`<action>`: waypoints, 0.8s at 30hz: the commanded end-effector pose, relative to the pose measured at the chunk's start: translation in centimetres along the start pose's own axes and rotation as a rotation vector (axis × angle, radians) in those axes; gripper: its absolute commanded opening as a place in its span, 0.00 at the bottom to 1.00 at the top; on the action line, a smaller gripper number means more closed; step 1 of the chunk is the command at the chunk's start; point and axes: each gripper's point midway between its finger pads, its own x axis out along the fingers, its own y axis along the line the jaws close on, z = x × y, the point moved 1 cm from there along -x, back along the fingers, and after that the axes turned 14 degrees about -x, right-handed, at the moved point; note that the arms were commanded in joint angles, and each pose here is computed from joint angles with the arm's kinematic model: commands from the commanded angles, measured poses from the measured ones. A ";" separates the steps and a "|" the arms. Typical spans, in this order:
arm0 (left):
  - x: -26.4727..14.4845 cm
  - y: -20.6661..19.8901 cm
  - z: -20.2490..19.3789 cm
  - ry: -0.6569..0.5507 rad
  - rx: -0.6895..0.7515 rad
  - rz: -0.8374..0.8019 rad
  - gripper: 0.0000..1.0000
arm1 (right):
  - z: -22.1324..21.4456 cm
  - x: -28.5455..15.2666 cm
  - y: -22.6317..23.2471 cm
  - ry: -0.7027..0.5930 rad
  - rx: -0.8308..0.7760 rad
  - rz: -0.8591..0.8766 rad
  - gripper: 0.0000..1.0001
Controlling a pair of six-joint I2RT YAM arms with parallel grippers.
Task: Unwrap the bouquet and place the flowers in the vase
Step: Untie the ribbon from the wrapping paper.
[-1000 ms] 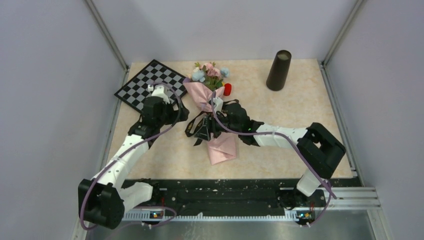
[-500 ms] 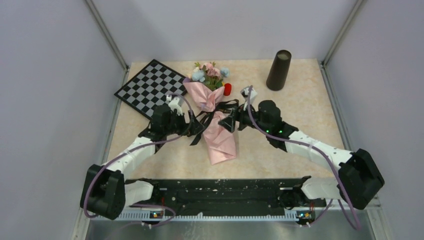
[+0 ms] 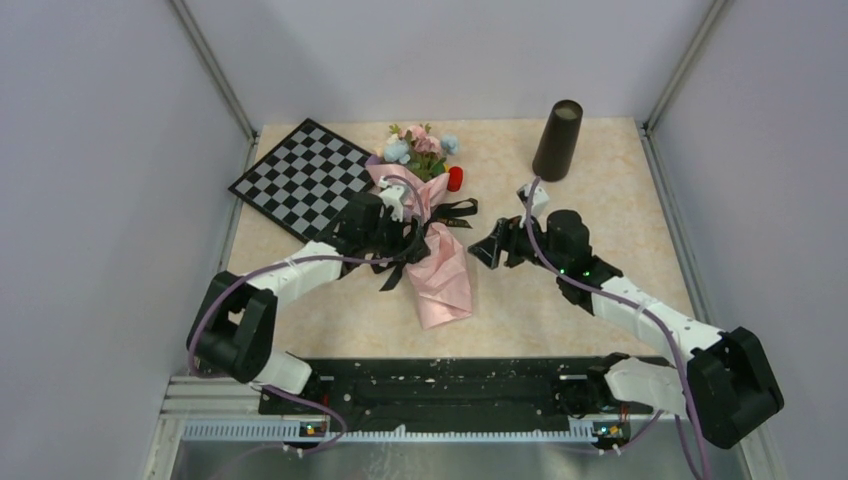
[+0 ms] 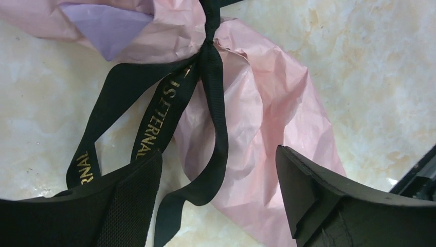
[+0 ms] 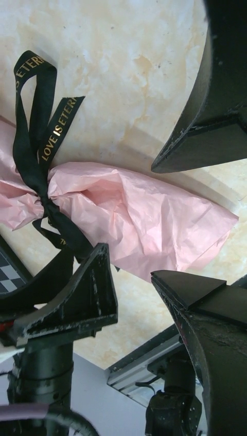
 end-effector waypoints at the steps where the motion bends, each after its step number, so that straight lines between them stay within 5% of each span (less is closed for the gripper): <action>1: 0.8 0.3 0.8 -0.002 0.099 0.074 0.81 | 0.6 -0.8 0.3 -0.038 0.007 0.007 0.71; 17: 1.2 0.4 0.9 0.013 0.202 0.175 0.43 | 0.3 -1.0 0.2 -0.041 0.018 0.003 0.71; 24: 0.4 -0.2 1.5 -0.018 0.186 0.166 0.41 | 0.1 -1.2 0.2 -0.039 0.017 0.003 0.71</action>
